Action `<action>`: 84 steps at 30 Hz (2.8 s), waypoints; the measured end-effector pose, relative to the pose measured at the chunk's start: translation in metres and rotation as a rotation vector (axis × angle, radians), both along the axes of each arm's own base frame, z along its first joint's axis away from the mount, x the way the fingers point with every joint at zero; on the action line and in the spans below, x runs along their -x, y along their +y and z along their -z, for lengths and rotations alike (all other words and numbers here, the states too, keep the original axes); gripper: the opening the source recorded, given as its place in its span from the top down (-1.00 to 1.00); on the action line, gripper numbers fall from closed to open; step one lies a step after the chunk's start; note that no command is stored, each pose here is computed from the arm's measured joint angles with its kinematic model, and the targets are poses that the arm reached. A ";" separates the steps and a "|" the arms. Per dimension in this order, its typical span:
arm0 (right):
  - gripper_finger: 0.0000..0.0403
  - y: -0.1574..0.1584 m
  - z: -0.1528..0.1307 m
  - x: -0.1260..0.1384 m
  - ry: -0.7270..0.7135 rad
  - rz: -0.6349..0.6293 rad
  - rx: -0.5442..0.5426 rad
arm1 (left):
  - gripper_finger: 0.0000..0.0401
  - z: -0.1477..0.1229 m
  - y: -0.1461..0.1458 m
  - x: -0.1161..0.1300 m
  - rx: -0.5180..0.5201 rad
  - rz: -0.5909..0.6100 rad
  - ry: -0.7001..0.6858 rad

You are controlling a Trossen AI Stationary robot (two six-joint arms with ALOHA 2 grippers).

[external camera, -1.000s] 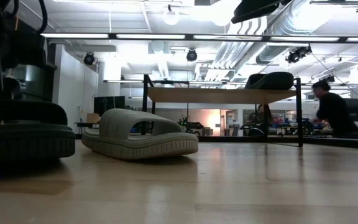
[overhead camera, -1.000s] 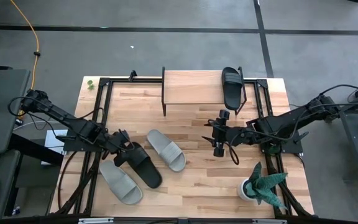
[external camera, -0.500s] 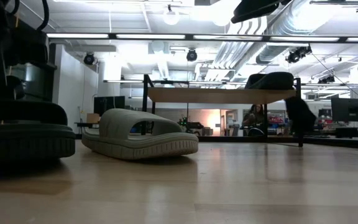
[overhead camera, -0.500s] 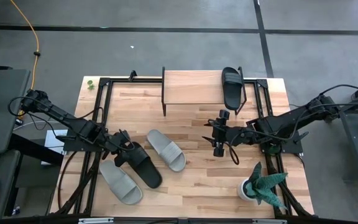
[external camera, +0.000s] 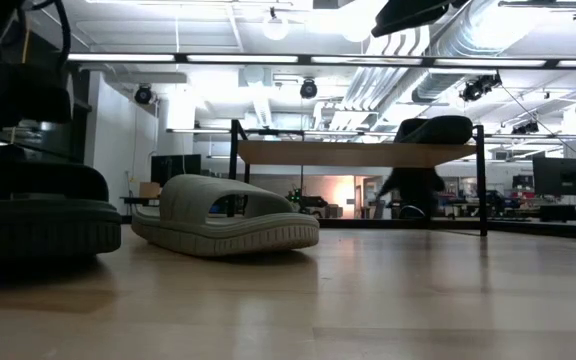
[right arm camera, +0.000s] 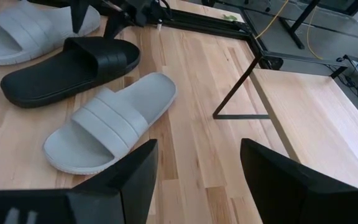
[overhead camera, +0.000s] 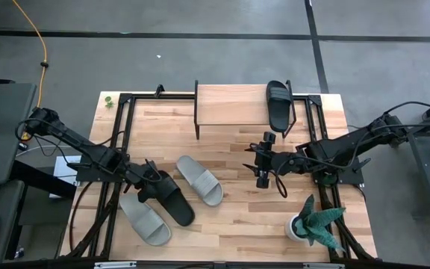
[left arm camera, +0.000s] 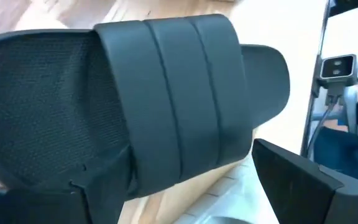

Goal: Pick and place slides into the shelf
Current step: Put the left black slipper on the shelf

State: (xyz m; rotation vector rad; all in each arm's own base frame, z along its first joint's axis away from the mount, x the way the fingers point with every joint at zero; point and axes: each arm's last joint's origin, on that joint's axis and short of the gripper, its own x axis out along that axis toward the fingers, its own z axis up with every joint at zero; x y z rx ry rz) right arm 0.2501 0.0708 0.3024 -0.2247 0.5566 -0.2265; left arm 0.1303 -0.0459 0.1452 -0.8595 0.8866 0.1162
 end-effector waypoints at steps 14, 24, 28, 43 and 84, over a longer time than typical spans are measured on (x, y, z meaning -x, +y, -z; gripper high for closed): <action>-0.09 0.000 -0.001 -0.001 -0.010 -0.007 -0.008 | -0.55 0.001 -0.004 -0.008 0.016 0.054 -0.041; -0.09 0.000 -0.001 -0.001 -0.011 -0.006 -0.008 | -0.21 0.010 -0.010 -0.023 0.008 0.106 -0.054; -0.09 0.000 -0.001 -0.001 -0.011 -0.006 -0.008 | 0.03 0.011 -0.011 -0.025 0.009 0.112 -0.062; -0.09 0.000 -0.001 -0.001 -0.011 -0.006 -0.008 | 0.96 0.010 -0.011 -0.026 -0.010 0.147 -0.091; -0.09 0.003 0.002 -0.015 -0.024 -0.009 0.195 | 0.99 -0.112 -0.025 -0.067 -0.161 0.285 -0.341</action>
